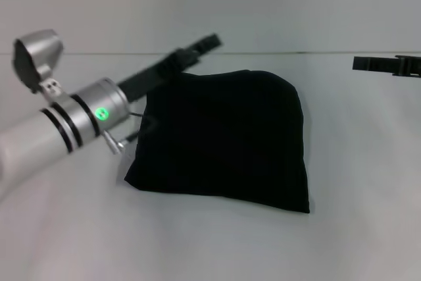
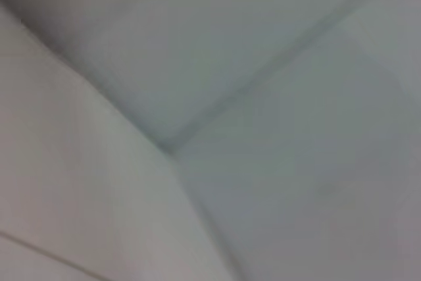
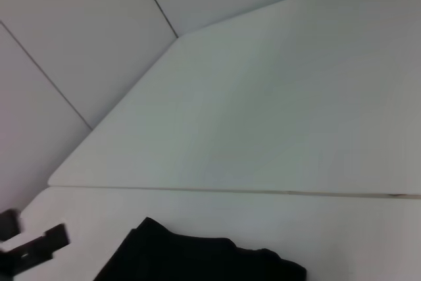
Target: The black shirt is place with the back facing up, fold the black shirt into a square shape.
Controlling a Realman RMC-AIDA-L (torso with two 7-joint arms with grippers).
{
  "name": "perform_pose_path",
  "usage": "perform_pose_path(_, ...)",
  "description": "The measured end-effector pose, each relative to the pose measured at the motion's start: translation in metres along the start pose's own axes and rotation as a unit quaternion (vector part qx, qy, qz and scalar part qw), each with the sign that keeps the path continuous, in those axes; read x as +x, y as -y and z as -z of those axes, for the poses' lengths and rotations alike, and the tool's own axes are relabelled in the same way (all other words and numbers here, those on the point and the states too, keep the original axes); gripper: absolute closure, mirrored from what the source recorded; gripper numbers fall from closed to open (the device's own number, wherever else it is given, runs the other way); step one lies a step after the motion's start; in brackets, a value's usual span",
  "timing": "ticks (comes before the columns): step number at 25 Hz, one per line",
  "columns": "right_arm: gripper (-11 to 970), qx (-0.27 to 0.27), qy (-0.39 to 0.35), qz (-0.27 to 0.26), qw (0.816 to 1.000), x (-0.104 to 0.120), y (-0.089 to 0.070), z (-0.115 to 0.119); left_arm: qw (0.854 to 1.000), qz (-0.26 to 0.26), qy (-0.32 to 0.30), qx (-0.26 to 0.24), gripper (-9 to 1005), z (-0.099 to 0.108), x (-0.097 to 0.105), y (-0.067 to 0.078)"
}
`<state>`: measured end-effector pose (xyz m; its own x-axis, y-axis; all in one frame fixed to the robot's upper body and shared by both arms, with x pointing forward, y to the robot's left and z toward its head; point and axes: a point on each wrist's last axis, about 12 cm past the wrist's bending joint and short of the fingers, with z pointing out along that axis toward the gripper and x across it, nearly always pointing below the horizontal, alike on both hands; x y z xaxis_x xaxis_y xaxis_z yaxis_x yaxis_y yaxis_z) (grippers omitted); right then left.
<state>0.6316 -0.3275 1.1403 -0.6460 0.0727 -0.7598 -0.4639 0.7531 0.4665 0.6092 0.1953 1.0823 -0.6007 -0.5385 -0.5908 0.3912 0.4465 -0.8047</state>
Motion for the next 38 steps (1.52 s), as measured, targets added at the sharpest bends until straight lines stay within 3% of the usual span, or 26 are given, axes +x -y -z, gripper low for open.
perform_pose_path(2, 353, -0.001, 0.000, -0.002, 1.000, -0.002, -0.001, 0.000, 0.999, 0.001, 0.010, -0.047, 277, 0.002, -0.011, -0.011)
perform_pose_path(6, 353, -0.001, 0.000, -0.005, 1.000, -0.001, -0.001, -0.003, 0.991, -0.018, 0.016, -0.135, 211, -0.002, -0.030, -0.026)
perform_pose_path(15, 352, -0.006, -0.002, -0.009, 1.000, 0.003, -0.004, -0.008, 0.962, -0.095, -0.009, -0.256, 179, -0.028, -0.037, -0.031)
perform_pose_path(26, 352, -0.010, -0.001, -0.007, 1.000, 0.004, -0.008, -0.012, 0.955, -0.116, -0.044, -0.269, 179, -0.042, -0.013, -0.027)
perform_pose_path(38, 352, -0.008, 0.001, -0.005, 1.000, 0.004, -0.008, -0.014, 0.944, -0.126, -0.031, -0.305, 179, -0.036, -0.016, -0.034)
